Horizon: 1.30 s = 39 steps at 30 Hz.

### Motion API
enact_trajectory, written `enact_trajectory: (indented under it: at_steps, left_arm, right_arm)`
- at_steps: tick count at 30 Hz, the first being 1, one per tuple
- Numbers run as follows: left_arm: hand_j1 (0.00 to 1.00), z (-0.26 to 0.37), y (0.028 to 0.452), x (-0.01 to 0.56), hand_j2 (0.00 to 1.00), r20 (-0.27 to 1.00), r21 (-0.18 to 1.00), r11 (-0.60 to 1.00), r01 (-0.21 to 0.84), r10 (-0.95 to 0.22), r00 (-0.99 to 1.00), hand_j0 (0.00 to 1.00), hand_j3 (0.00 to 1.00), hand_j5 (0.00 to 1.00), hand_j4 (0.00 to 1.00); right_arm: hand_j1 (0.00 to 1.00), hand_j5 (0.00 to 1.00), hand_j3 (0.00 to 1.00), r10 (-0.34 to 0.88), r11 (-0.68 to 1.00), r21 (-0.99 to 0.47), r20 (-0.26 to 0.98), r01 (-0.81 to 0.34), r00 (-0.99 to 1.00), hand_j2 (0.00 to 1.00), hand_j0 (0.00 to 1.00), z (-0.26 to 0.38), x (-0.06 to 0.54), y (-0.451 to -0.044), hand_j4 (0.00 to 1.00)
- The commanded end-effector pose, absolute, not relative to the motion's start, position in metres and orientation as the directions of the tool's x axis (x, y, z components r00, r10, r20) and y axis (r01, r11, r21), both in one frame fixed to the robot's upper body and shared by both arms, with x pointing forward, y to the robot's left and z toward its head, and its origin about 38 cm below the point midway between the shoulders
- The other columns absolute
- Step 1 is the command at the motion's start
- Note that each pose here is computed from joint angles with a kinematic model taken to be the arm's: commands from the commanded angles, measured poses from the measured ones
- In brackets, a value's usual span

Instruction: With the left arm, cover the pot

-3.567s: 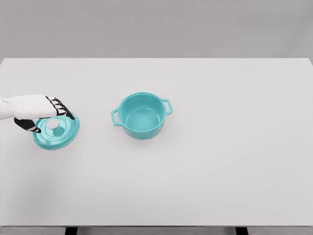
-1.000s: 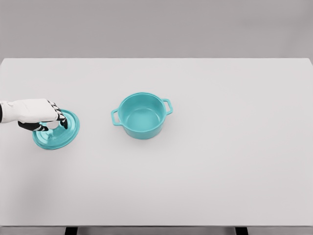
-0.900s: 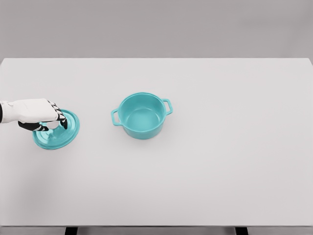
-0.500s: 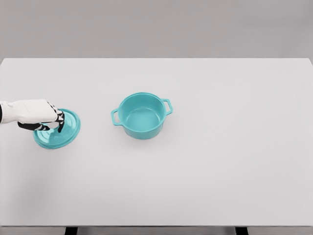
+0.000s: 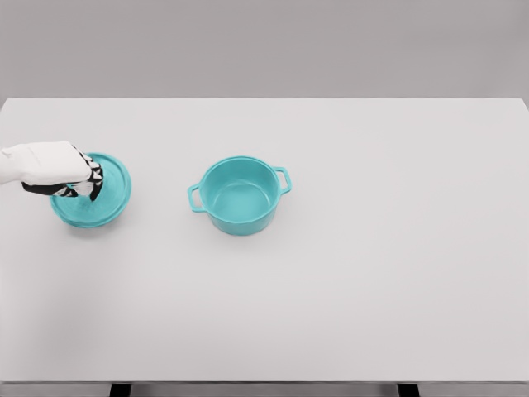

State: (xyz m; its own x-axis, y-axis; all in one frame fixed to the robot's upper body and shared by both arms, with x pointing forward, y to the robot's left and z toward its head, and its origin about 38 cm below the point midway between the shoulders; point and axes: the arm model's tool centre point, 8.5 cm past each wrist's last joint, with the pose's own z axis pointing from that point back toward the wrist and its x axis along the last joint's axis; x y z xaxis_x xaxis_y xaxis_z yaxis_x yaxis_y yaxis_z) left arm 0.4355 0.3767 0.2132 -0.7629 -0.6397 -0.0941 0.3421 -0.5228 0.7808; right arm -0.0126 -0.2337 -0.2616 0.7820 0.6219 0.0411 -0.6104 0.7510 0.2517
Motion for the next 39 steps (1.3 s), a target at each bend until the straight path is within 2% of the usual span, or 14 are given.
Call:
enact_trajectory:
  at_steps: [1,7,14,18,39]
  left_arm:
    - [0.43,0.216,0.374,0.436,0.43,-0.083,0.792,-0.507,0.34,-0.641,-0.763,0.43,0.43,0.43,0.43]
    - [0.43,0.237,0.337,0.429,0.43,-0.071,0.831,-0.49,0.262,-0.561,-0.825,0.43,0.43,0.43,0.43]
    - [0.43,0.257,0.329,0.432,0.43,-0.048,0.864,-0.439,0.246,-0.558,-0.829,0.43,0.43,0.43,0.43]
    - [0.44,0.269,0.305,0.423,0.44,-0.047,0.882,-0.429,0.196,-0.494,-0.868,0.44,0.44,0.44,0.44]
    - [0.44,0.28,0.242,0.425,0.44,-0.022,0.92,-0.372,0.125,-0.367,-0.93,0.44,0.44,0.44,0.44]
  right_arm:
    - [1.0,1.0,1.0,0.622,0.751,0.252,0.041,-0.61,0.782,1.0,1.0,-0.262,-0.013,-0.234,1.0]
    - [1.0,1.0,1.0,0.622,0.751,0.251,0.042,-0.611,0.782,1.0,1.0,-0.262,-0.012,-0.234,1.0]
    - [1.0,1.0,1.0,0.622,0.751,0.251,0.042,-0.611,0.782,1.0,1.0,-0.262,-0.012,-0.234,1.0]
    - [1.0,1.0,1.0,0.622,0.751,0.252,0.041,-0.61,0.782,1.0,1.0,-0.262,-0.013,-0.234,1.0]
    - [1.0,1.0,1.0,0.622,0.751,0.252,0.041,-0.61,0.782,1.0,1.0,-0.262,-0.013,-0.234,1.0]
